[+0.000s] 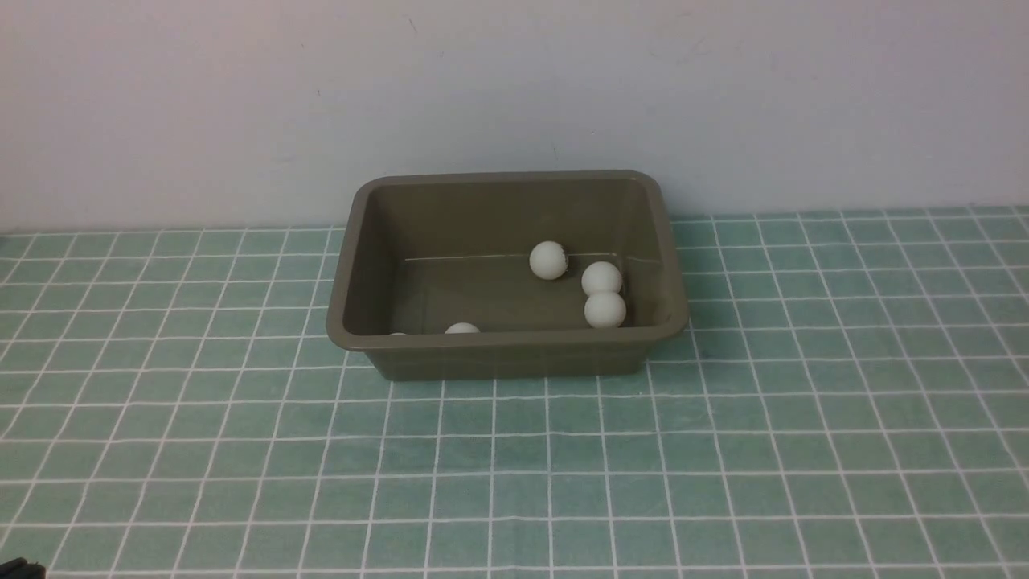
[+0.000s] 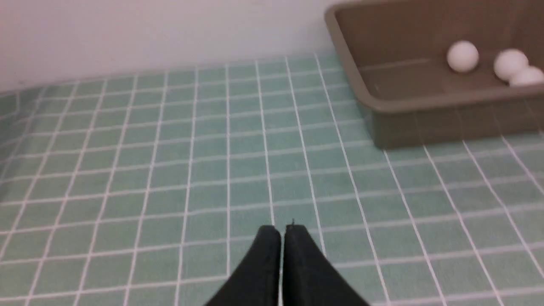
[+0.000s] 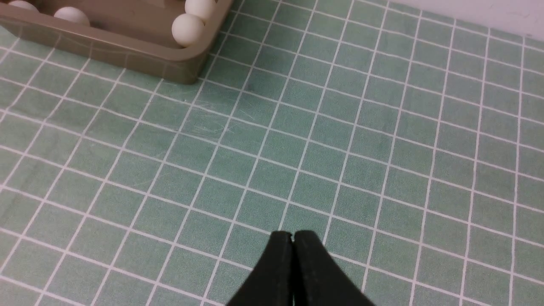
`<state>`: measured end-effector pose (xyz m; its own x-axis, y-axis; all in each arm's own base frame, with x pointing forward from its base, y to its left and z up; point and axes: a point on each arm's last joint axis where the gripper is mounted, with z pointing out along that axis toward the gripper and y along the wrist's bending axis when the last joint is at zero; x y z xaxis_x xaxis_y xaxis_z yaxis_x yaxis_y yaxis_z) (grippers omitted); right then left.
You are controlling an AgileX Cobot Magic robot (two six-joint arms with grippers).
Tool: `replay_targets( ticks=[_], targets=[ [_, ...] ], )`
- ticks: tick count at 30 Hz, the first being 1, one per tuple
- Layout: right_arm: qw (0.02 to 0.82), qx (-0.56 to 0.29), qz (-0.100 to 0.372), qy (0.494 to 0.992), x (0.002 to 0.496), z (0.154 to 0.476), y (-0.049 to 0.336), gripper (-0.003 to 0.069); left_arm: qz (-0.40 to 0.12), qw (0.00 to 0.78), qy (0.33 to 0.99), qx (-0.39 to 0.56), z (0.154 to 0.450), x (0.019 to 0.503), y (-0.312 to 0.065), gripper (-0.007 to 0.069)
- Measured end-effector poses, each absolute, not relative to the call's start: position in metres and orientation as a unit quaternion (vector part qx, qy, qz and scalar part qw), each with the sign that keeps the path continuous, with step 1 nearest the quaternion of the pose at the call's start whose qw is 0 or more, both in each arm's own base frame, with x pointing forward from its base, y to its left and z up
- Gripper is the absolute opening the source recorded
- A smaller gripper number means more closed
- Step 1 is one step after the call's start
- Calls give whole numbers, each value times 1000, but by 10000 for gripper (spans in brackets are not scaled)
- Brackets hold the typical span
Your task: Put the table tennis balls in the box on the green coffee tablecloth.
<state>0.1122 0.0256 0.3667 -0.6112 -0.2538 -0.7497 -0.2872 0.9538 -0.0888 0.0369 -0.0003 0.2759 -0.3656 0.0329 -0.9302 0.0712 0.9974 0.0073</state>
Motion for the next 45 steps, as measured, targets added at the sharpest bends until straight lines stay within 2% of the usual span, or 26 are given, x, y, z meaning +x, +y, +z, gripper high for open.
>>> replay_targets(
  ticks=[4, 7, 10, 17, 22, 45],
  targets=[
    [414, -150, 20, 898, 112, 367, 26, -17, -17, 614, 789, 2, 285, 35, 0, -4],
    [414, -150, 20, 898, 112, 367, 26, -17, -18, 635, 773, -1, 280, 30, 0, -4],
    [414, -149, 20, 898, 112, 367, 25, -17, -18, 633, 774, -1, 258, 30, 0, -4],
    [413, -149, 23, 898, 112, 366, 26, -17, -22, 575, 818, -2, 194, 45, -1, -4],
    [411, -149, 23, 899, 112, 366, 26, -17, -28, 562, 827, -5, 175, 48, -2, -4],
    [406, -149, 23, 901, 111, 365, 26, -17, -29, 575, 817, -5, 170, 51, -2, -4]
  ],
)
